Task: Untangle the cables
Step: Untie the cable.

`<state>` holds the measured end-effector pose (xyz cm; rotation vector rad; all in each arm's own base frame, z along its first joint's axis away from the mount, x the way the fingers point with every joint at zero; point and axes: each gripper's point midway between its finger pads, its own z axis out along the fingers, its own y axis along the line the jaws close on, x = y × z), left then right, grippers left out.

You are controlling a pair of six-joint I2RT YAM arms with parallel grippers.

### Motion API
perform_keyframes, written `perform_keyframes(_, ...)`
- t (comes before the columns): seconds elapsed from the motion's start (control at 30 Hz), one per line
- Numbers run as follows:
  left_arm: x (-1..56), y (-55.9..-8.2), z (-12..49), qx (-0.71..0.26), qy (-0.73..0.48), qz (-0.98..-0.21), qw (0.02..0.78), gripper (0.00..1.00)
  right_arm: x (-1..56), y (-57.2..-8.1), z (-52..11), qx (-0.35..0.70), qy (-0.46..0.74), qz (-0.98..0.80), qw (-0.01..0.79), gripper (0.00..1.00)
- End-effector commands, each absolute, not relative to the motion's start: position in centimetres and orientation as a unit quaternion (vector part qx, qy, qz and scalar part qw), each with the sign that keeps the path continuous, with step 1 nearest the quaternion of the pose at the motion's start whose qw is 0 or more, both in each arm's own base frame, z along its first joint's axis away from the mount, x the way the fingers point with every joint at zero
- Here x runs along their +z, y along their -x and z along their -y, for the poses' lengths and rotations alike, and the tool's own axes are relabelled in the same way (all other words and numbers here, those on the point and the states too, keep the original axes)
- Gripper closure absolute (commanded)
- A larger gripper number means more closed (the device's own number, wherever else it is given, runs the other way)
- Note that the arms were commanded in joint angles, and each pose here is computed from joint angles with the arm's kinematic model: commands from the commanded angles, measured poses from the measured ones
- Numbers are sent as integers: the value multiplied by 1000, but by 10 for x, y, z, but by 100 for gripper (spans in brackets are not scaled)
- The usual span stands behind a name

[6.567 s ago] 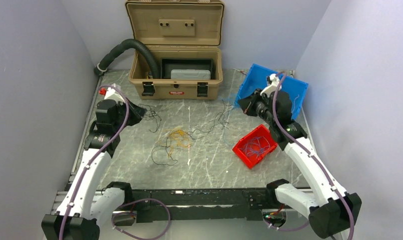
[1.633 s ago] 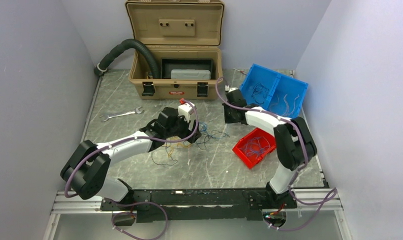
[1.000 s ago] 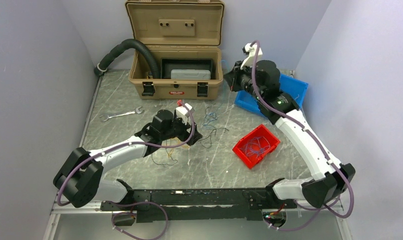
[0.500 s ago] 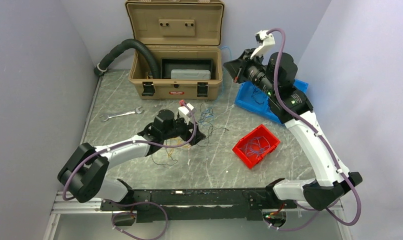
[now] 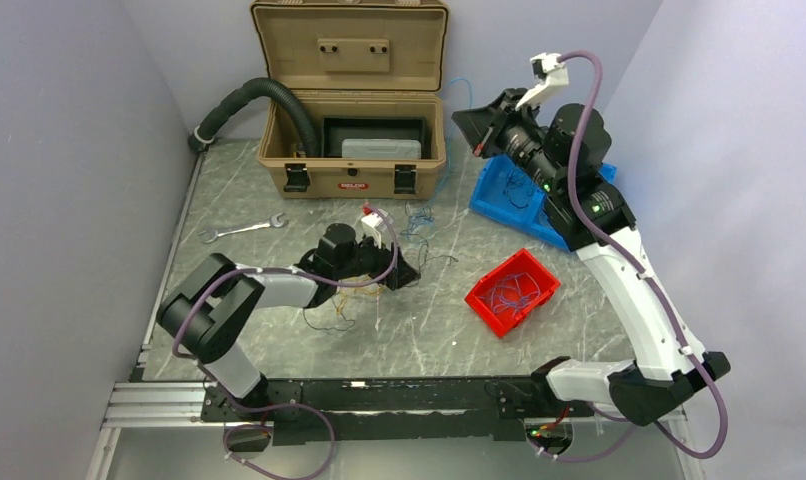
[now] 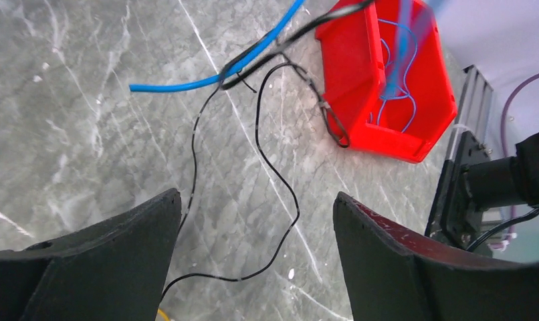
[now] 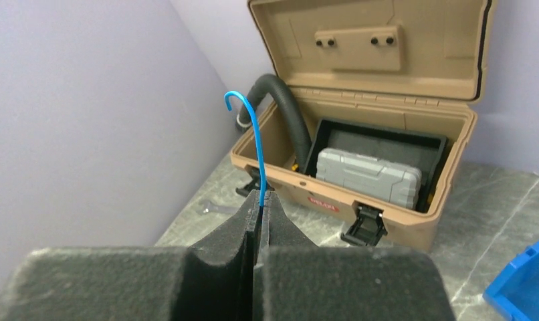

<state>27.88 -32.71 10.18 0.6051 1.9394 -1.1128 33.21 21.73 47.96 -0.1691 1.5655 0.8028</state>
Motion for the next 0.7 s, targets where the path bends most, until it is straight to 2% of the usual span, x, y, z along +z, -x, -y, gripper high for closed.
perform_keyframes(0.0, 123, -281, 342, -499, -216, -732, 411, 18, 550, -314, -196, 372, 34, -608, 700, 100)
perform_keyframes(0.13, 105, -283, 349, -499, -210, -755, 370, 39, 568, -312, -172, 352, -13, -585, 731, 100)
perform_keyframes(0.3, 82, -282, 330, -482, -190, -785, 338, 98, 581, -307, -111, 261, -112, -555, 782, 100)
perform_keyframes(0.43, 84, -291, 286, -490, -126, -795, 334, 100, 567, -307, -68, 165, -169, -563, 792, 100)
perform_keyframes(0.67, 82, -313, 184, -419, 13, -825, 379, 100, 518, -307, -13, 6, -229, -604, 763, 100)
